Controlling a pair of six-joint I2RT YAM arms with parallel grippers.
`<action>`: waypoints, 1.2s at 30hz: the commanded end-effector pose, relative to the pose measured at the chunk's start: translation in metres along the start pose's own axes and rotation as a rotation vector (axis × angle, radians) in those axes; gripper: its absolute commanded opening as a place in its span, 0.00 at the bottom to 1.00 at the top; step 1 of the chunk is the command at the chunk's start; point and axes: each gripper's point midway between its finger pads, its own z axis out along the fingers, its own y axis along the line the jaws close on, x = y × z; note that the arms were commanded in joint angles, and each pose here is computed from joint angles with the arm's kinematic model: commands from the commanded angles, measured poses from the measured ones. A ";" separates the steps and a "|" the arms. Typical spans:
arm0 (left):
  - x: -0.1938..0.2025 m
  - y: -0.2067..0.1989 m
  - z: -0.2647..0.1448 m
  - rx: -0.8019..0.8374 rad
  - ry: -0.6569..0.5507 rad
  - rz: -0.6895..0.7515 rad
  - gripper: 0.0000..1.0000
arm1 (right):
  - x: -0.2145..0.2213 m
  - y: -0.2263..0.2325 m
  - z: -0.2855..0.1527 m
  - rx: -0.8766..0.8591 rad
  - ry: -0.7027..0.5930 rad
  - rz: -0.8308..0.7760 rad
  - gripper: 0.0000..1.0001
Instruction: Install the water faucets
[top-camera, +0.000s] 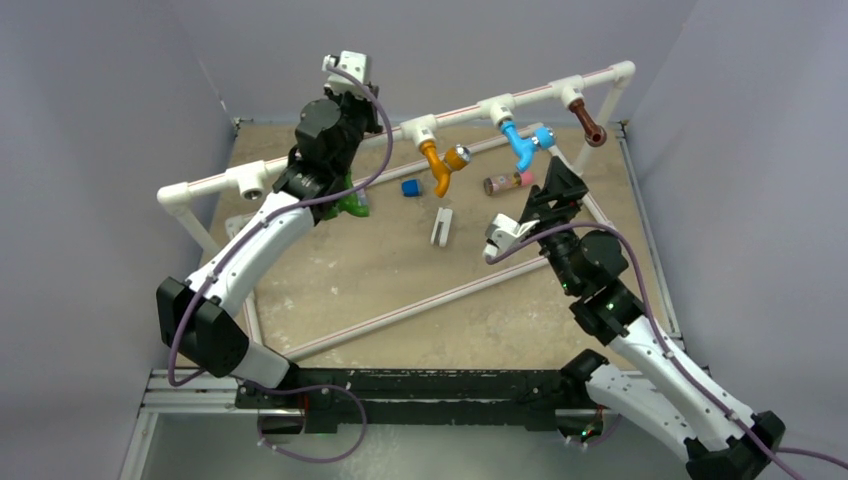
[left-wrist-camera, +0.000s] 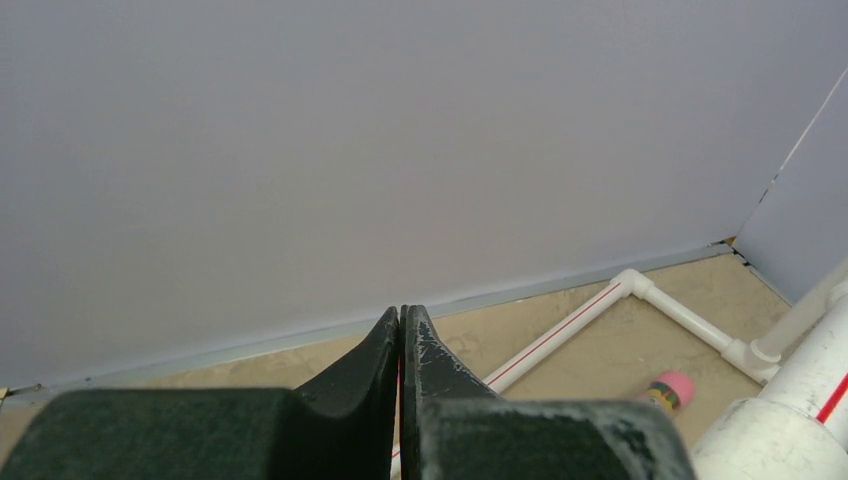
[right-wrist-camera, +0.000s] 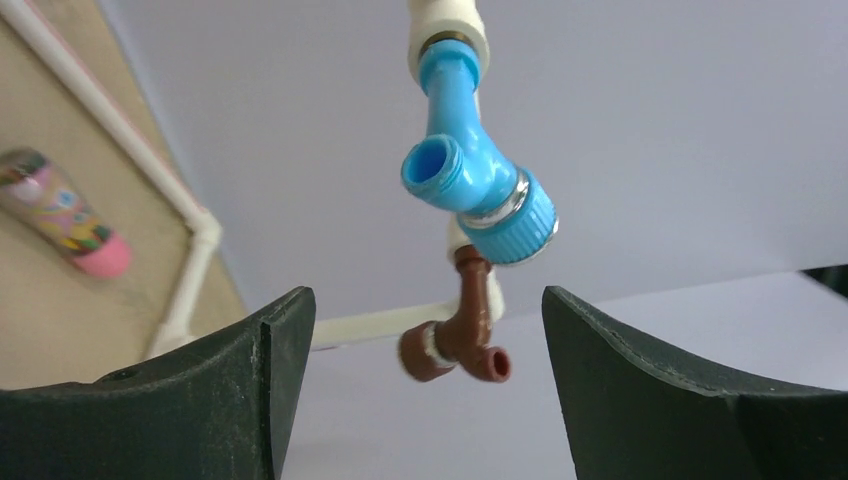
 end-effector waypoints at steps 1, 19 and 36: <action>0.163 -0.025 -0.032 0.075 0.527 0.096 0.00 | -0.011 -0.061 0.001 0.211 -0.005 -0.271 0.86; 0.172 -0.019 -0.042 0.045 0.536 0.069 0.00 | -0.027 -0.068 0.047 0.225 -0.003 -0.389 0.86; 0.175 -0.021 -0.044 0.063 0.541 0.072 0.00 | -0.008 -0.040 0.058 0.191 0.059 -0.182 0.51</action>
